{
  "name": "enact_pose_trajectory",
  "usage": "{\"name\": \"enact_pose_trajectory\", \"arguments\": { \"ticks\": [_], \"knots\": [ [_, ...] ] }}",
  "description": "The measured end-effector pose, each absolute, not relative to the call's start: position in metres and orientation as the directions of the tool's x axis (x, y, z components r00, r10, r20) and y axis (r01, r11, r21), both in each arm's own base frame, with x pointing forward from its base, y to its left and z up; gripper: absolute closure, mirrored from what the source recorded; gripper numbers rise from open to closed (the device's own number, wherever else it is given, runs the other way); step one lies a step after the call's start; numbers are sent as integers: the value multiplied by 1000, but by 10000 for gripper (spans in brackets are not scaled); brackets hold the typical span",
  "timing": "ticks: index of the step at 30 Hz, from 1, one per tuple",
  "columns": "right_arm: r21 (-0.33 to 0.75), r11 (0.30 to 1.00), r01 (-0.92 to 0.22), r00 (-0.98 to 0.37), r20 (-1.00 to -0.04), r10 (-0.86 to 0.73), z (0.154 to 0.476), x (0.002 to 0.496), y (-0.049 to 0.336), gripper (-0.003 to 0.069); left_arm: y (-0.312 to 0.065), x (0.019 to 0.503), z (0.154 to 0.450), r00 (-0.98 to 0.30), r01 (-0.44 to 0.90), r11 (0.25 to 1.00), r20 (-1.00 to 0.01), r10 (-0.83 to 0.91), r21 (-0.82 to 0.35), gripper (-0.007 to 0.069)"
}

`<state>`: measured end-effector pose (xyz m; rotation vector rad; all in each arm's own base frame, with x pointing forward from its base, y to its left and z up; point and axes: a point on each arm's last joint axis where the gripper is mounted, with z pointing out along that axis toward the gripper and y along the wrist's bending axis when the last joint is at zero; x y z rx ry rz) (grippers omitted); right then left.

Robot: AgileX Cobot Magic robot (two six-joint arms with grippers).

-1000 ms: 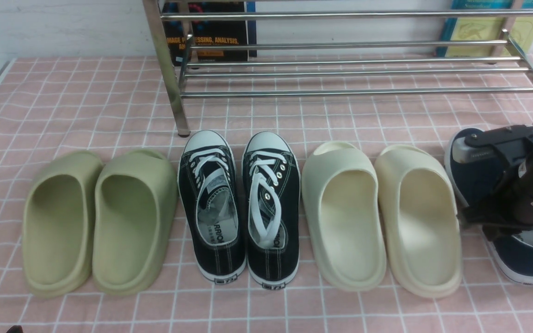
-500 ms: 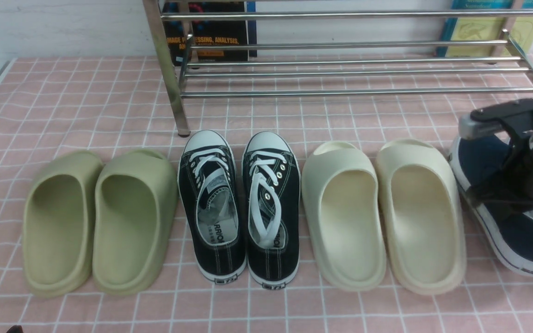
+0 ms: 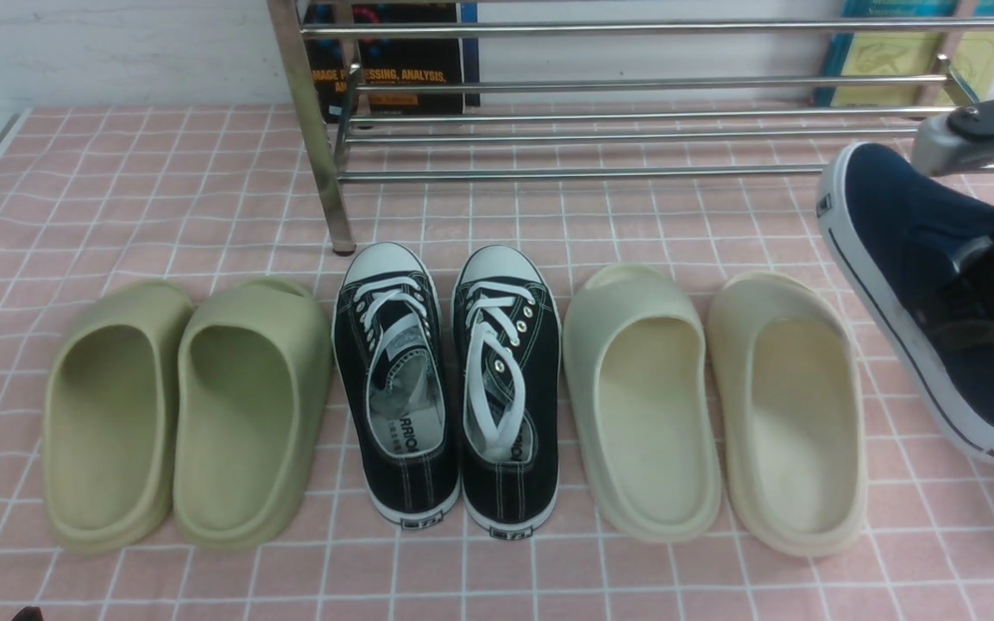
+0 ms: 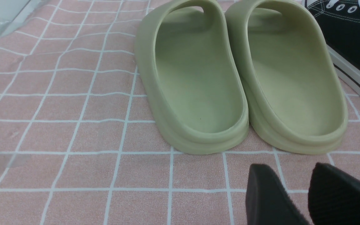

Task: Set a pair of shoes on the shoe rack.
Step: Use the right arm to put a shoe into the shoe rack

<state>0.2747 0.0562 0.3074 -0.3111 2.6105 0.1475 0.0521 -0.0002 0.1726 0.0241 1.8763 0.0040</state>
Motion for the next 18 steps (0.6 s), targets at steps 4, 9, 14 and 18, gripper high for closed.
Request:
{"name": "enact_pose_trajectory", "arguments": {
  "ticks": [4,9,14,18],
  "knots": [
    [44,967,-252,-843,-500,-197,309,274,56,627,0,52,173,-301,15,1000,-954,19,15,385],
    [35,967,-252,-820,-538,-195,311,277,56,627,0,52,173,-301,15,1000,-954,19,15,385],
    [15,966,-257,-751,-632,-190,320,295,59,627,0,52,173,-301,15,1000,-954,19,15,385],
    [4,961,-275,-744,-634,-211,322,334,66,627,0,52,173,-301,15,1000,-954,19,15,385]
  ]
}}
